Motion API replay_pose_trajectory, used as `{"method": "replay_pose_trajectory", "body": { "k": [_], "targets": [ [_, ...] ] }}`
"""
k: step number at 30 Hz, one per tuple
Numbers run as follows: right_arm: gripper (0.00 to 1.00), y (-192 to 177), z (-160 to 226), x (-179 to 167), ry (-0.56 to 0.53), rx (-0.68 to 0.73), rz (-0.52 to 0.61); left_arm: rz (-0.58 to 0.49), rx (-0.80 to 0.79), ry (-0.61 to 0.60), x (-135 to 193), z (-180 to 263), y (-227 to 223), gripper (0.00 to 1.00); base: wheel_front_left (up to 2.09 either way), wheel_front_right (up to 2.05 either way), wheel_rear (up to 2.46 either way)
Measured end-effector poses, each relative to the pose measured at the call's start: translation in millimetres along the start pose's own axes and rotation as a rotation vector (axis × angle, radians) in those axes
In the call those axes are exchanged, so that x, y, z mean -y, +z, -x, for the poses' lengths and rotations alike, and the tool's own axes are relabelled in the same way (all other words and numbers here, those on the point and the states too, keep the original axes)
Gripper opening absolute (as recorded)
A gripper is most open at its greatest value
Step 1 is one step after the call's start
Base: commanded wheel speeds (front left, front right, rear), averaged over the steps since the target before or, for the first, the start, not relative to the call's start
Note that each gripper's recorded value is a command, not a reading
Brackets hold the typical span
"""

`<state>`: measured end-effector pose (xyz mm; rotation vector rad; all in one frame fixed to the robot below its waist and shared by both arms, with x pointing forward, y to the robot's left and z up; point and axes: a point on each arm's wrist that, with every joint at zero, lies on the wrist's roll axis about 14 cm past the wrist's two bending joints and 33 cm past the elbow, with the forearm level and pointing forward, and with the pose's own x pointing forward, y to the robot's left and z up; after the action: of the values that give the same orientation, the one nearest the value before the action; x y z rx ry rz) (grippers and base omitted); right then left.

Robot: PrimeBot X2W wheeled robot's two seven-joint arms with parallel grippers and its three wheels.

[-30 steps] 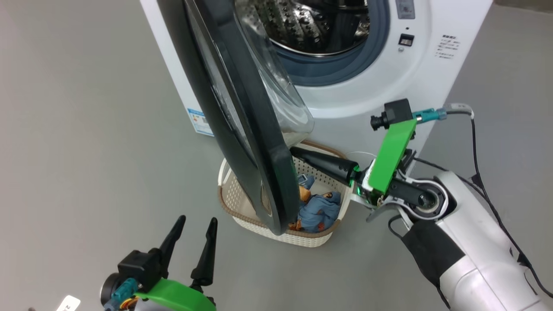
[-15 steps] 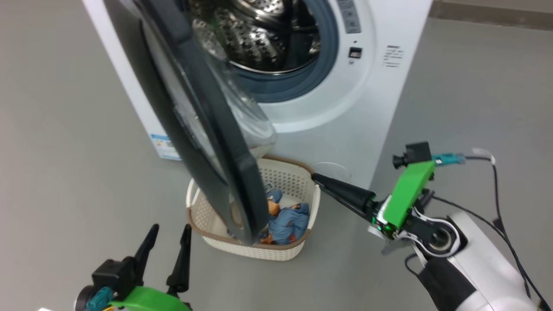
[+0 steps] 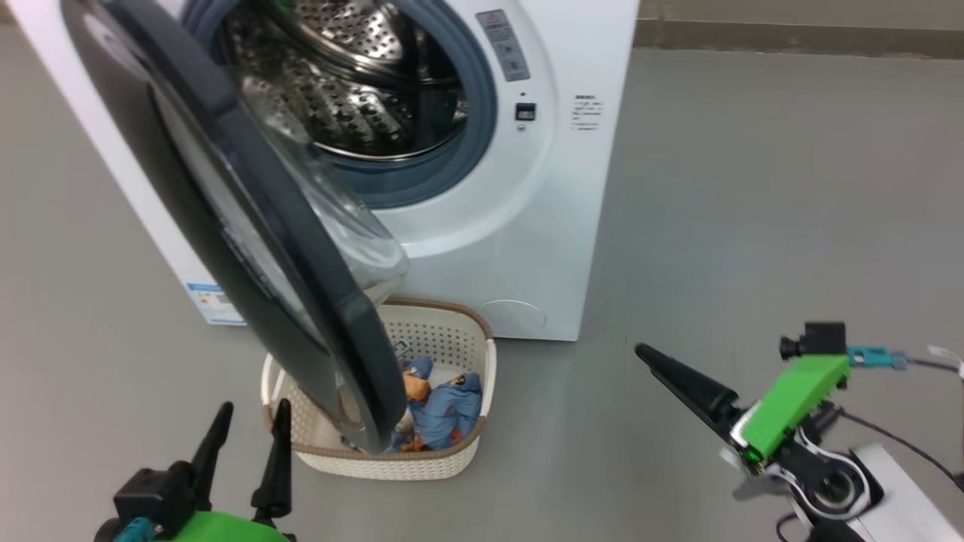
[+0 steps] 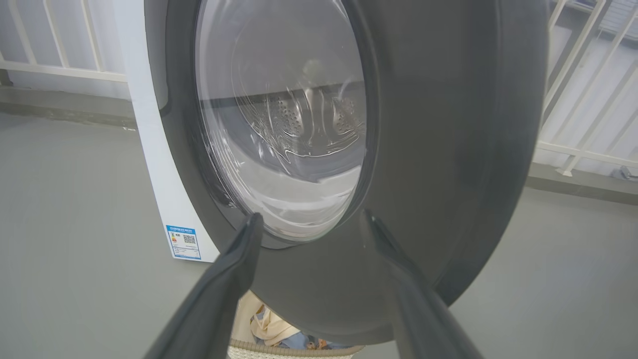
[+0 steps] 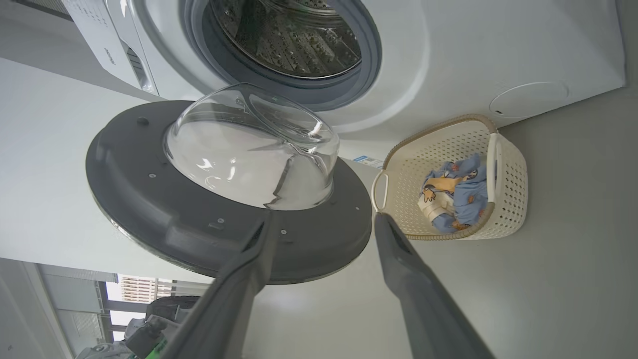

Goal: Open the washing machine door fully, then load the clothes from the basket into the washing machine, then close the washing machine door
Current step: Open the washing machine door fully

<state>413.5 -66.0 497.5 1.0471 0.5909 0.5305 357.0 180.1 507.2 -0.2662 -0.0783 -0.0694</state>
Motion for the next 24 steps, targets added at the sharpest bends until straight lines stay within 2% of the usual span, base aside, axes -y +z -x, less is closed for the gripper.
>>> {"method": "replay_pose_trajectory", "body": {
  "k": [7,16,24],
  "targets": [
    [1.0,13.3,30.4,27.8,-0.087,0.095,0.049,-0.003,0.008,-0.008,0.5,-5.9,2.5,1.0,0.0,0.0,0.0],
    [1.0,32.3,67.8,57.6,-0.194,0.26,0.175,-0.004,0.009,-0.013,0.6,-12.5,2.4,1.0,0.0,0.0,0.0],
    [1.0,49.9,89.3,68.4,-0.247,0.422,0.365,-0.012,0.02,0.0,-4.1,-13.7,6.1,1.0,0.0,0.0,0.0]
  ]
}}
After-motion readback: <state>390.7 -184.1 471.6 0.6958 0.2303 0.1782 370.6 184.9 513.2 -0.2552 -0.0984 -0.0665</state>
